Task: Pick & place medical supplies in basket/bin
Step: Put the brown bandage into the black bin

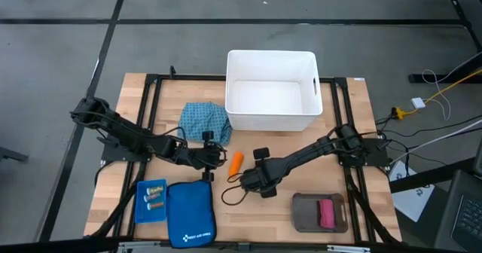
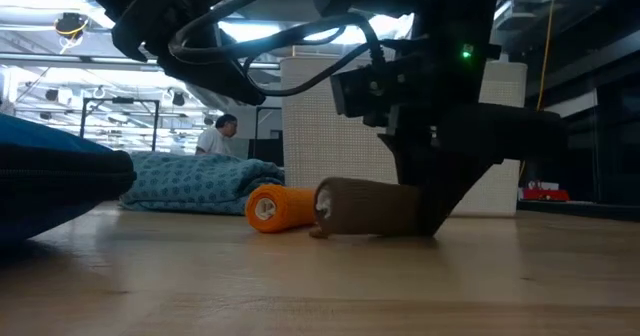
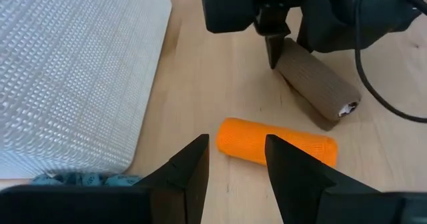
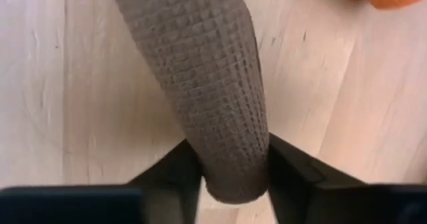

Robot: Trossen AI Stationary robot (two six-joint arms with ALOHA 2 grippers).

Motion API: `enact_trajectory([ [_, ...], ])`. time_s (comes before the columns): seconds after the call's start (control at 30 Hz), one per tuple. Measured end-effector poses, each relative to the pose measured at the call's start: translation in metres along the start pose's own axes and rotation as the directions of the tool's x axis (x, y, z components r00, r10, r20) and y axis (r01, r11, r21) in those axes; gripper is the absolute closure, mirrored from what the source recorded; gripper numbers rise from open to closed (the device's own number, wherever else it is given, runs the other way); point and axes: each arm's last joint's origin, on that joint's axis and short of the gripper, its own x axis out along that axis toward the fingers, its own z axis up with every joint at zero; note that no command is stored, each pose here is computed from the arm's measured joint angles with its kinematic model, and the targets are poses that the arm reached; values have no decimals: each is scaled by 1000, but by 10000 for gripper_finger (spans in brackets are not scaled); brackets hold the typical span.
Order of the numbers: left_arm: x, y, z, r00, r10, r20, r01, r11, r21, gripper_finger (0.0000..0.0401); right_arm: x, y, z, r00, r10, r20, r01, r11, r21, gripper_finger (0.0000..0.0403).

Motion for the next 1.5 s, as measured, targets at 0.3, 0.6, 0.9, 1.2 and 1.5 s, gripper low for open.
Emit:
enact_trajectory([
  [0.3,0,0,3,1000,-1,29,-1,998,62,258,-19,4,-12,997,18,-75,-8,991,133,344],
  [0.6,2,6,12,995,-3,104,-9,993,119,258,-106,-8,-20,997,-83,-1,78,933,352,330],
  [0.9,11,27,16,991,-19,136,2,992,125,258,-160,-5,-45,999,-37,25,5,646,764,334],
  [1.2,14,36,15,990,-48,134,32,993,113,258,-171,34,-66,992,102,-68,18,430,902,330],
  [1.5,14,35,15,989,-67,135,56,995,84,258,-185,90,-97,978,179,-103,60,228,972,328],
])
